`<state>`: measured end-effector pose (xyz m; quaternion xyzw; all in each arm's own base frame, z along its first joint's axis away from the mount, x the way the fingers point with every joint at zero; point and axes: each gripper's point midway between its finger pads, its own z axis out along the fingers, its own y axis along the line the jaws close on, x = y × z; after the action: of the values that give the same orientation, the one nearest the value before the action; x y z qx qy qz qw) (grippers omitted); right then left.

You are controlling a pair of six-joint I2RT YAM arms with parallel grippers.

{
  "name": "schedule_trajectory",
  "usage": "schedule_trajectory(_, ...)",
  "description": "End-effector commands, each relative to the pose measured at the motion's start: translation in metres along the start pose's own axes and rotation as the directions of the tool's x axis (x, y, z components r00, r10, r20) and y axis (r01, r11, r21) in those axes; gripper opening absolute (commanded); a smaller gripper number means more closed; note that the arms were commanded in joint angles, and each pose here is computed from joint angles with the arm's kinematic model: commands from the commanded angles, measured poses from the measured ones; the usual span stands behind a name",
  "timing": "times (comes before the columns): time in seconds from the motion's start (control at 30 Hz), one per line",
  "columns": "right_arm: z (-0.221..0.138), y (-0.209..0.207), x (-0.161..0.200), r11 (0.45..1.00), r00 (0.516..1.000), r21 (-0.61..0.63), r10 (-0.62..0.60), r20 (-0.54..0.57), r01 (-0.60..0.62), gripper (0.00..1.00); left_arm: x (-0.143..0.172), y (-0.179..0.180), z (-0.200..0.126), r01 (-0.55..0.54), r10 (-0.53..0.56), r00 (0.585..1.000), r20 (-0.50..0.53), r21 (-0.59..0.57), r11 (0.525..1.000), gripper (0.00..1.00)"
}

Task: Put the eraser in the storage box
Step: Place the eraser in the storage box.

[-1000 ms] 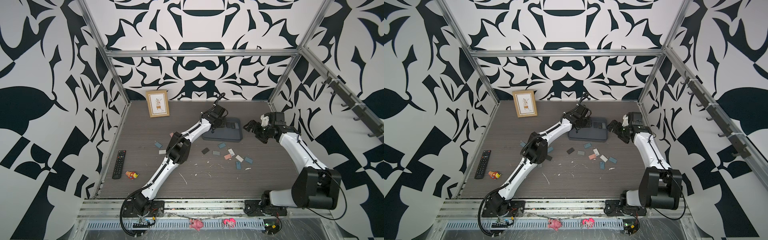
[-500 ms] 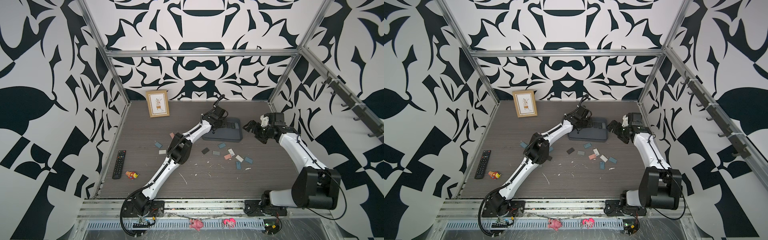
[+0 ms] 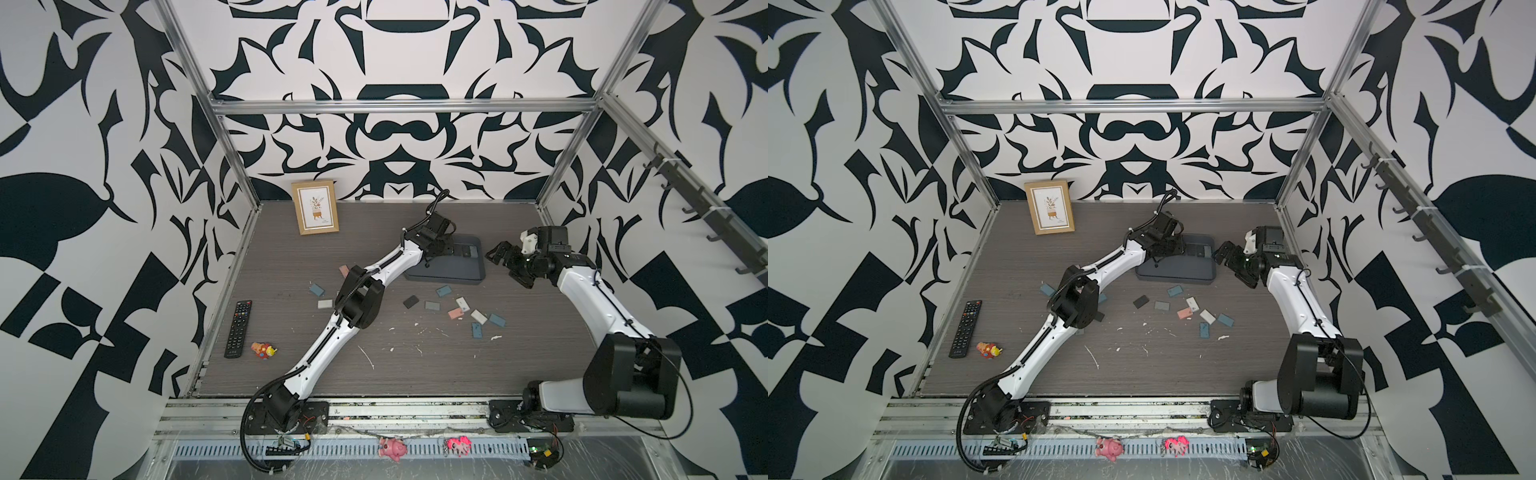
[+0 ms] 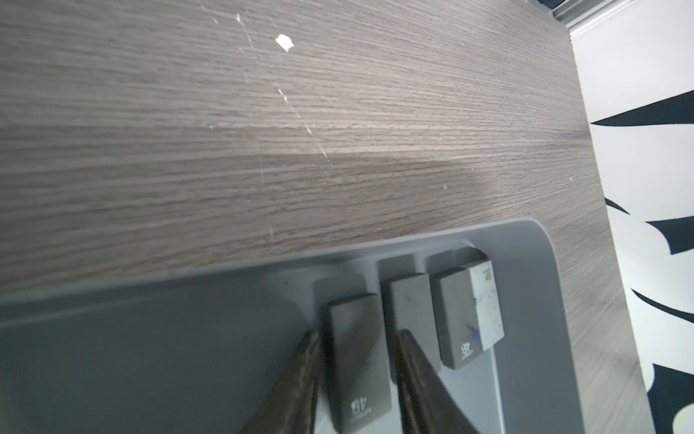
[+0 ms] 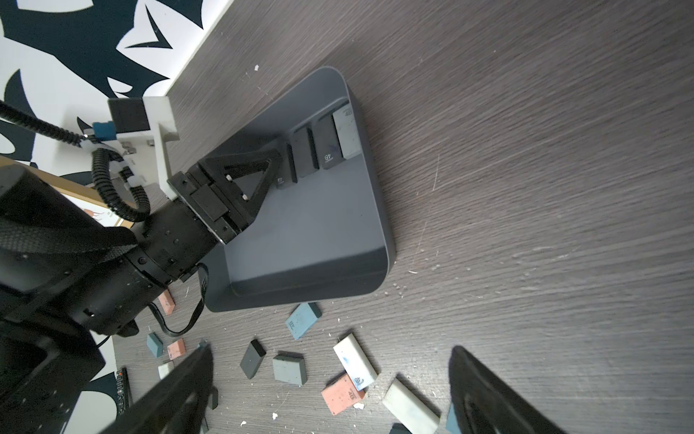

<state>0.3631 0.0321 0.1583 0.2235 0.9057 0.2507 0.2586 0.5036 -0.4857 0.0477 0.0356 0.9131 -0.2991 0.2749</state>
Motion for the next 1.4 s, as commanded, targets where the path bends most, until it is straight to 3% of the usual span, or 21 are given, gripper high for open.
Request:
schedule_trajectory(0.0,-0.009,0.009,-0.007,0.999,0.999,-0.032,-0.012,0.043,0.013,0.99,-0.002,0.001,0.002,0.005,-0.005,1.0,0.003,0.009,1.0,0.4)
schedule_trajectory(0.63,-0.008,0.008,-0.005,0.999,0.999,-0.035,-0.002,0.039,0.003,0.99,0.0,-0.013,0.003,0.067,-0.067,0.998,-0.012,0.085,0.994,0.45)
schedule_trajectory(0.93,-0.008,0.005,-0.004,1.0,1.0,-0.02,0.002,0.031,-0.001,0.99,-0.011,-0.02,-0.012,0.055,-0.056,0.998,0.003,0.086,0.995,0.5)
schedule_trajectory(1.13,-0.01,0.004,-0.001,1.0,0.999,0.003,-0.022,0.028,0.022,0.99,-0.022,-0.028,-0.031,0.046,-0.048,0.999,0.02,0.096,0.994,0.56)
schedule_trajectory(1.37,-0.012,0.007,0.008,0.994,0.996,0.063,-0.092,0.018,0.091,0.99,-0.036,-0.047,-0.07,0.026,-0.03,0.999,0.036,0.121,0.992,0.77)
